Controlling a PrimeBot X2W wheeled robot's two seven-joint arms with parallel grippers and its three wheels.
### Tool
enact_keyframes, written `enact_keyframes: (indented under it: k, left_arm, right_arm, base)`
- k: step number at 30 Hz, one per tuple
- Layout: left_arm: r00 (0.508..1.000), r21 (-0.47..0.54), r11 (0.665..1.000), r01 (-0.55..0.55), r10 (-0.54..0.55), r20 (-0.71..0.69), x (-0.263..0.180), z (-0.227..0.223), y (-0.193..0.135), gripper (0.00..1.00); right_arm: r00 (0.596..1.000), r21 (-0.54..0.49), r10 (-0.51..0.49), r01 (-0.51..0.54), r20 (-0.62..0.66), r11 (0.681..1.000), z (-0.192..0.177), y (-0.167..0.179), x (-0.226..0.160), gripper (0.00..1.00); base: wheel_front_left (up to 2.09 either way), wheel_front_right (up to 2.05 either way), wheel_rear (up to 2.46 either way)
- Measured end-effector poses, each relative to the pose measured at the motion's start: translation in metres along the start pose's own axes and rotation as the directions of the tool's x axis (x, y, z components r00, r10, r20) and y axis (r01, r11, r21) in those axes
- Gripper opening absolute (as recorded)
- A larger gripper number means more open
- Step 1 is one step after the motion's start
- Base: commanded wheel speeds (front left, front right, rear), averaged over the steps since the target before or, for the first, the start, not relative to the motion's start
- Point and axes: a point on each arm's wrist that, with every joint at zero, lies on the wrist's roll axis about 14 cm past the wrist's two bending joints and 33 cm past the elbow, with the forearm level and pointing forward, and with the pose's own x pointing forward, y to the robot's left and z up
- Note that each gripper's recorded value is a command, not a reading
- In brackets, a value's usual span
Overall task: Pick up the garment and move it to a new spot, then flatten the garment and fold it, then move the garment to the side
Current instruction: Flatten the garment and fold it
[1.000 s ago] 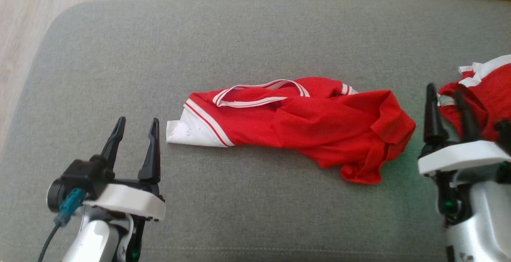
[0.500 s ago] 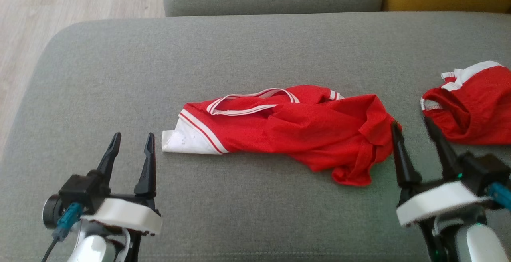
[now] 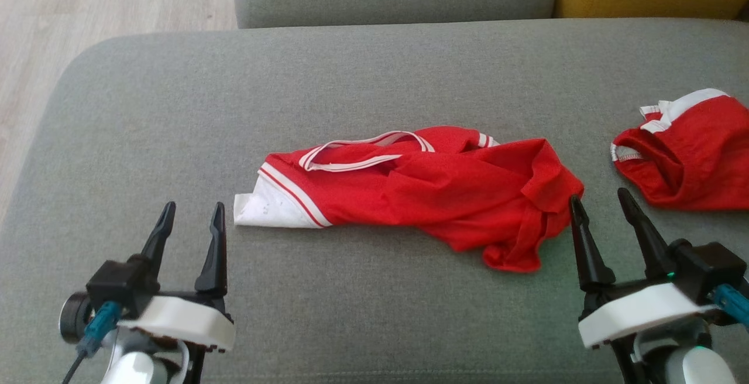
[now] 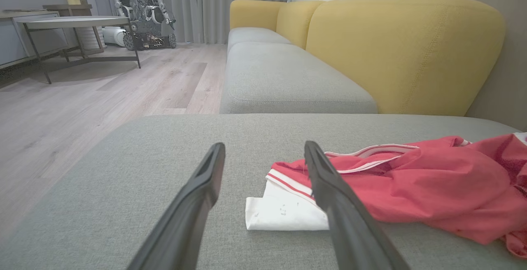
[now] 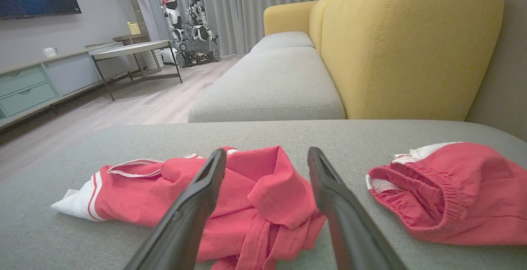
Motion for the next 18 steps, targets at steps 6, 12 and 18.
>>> enact_keyframes:
  k: [6,12,18]
  left_arm:
    - [1.0,0.001,1.0,0.003,-0.003,-0.009,0.0,-0.002,0.0,1.0]
    - [0.997,-0.01,0.998,0.056,-0.057,-0.054,0.004,-0.012,-0.011,1.0]
    - [0.984,-0.036,0.989,0.142,-0.145,-0.1,0.042,-0.012,-0.022,1.0]
  right_arm:
    - [1.0,0.006,-0.001,0.001,-0.003,1.0,-0.001,0.0,0.001,1.0]
    - [1.0,0.01,-0.005,0.005,-0.013,1.0,-0.004,-0.001,0.003,1.0]
    - [0.999,0.017,-0.005,0.006,-0.037,1.0,-0.012,-0.002,0.009,1.0]
  base:
    - [0.0,0.0,0.0]
    - [0.0,0.0,0.0]
    - [0.0,0.0,0.0]
